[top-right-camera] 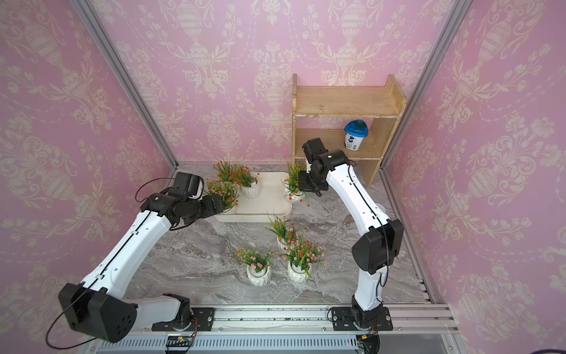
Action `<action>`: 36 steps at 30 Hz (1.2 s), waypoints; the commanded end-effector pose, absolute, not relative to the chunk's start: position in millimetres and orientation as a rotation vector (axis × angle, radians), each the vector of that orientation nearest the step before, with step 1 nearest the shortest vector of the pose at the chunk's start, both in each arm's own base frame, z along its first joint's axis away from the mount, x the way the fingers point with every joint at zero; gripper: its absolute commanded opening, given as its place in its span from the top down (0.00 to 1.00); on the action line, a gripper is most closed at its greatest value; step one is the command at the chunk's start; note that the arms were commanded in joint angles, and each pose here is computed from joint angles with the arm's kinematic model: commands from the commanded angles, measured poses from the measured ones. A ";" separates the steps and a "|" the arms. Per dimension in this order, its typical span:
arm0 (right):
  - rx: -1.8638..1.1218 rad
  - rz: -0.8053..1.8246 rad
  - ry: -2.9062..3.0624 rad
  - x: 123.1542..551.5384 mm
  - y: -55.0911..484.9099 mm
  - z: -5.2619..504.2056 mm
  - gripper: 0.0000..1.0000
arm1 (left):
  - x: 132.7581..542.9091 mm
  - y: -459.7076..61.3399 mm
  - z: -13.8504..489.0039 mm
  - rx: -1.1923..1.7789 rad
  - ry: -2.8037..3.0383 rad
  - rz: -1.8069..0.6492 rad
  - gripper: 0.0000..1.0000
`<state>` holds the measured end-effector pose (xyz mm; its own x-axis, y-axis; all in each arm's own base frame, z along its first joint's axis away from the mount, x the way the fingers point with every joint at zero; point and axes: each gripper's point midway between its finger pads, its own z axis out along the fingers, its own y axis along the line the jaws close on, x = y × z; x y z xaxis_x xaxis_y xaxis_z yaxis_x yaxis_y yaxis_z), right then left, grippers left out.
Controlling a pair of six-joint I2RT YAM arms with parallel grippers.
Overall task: Put the potted gypsophila into the storage box
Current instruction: Pick up the baby's breath potted plant from the center of the board, then place the baby's breath potted plant at the storage box.
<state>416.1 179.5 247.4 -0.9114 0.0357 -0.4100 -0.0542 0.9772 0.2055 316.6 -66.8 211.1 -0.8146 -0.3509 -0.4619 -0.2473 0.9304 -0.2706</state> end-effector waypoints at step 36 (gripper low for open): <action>0.406 0.396 2.526 549.8 276.0 147.4 1.00 | 292.4 -30.0 190.4 -0.498 2.618 -0.232 0.01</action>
